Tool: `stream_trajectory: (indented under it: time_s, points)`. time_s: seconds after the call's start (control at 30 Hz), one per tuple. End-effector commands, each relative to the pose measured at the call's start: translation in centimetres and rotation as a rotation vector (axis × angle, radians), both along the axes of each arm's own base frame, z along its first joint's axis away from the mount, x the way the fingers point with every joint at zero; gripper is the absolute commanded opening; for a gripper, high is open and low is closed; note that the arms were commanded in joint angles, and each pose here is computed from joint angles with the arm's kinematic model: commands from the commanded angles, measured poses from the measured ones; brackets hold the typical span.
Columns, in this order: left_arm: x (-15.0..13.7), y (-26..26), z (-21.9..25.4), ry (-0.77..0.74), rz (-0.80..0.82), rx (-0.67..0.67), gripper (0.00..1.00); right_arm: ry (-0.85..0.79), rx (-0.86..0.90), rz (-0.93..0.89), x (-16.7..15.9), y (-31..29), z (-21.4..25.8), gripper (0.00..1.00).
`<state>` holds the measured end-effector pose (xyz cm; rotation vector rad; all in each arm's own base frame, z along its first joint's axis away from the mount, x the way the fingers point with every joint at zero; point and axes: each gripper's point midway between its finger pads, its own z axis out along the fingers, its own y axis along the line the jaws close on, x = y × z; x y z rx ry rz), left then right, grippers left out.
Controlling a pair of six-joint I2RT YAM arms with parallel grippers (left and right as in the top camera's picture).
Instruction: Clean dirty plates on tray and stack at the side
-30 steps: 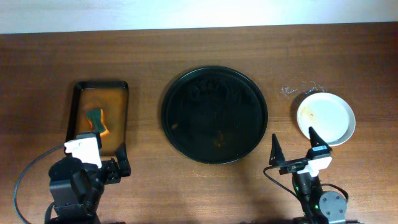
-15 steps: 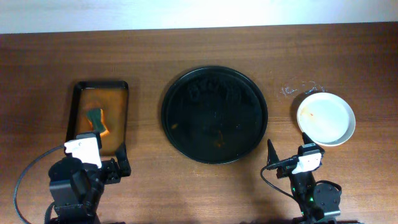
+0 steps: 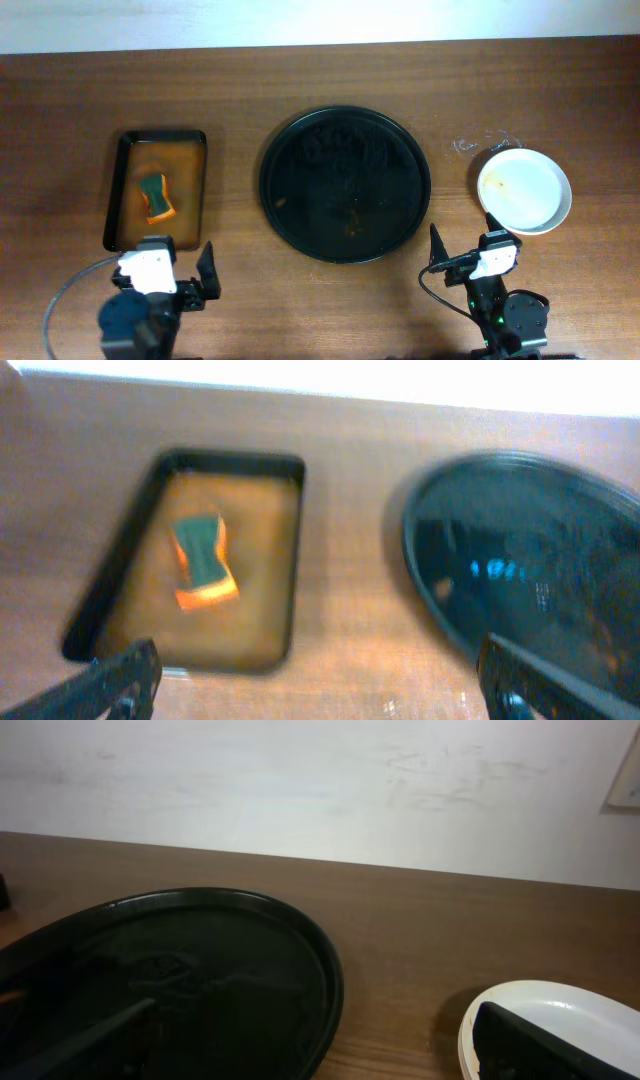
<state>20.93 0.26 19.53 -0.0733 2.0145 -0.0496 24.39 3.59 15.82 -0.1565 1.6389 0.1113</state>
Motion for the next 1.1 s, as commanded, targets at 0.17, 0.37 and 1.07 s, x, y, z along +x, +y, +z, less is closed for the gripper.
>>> stream_trajectory:
  time_s: [0.17,0.37,1.07]
  points:
    - [3.4,-1.3,-1.0,-0.445,-0.060,0.009,0.99,0.005,0.001,0.006,0.0,0.2,-0.3,0.99]
    - [3.6,-1.3,-3.8,-0.373,-0.060,0.007,0.99,0.006,0.001,0.006,0.0,0.2,-0.3,0.99]
    - [3.6,-1.3,-3.8,-0.372,-0.061,0.007,0.99,0.005,0.001,0.006,0.0,0.2,-0.3,0.98]
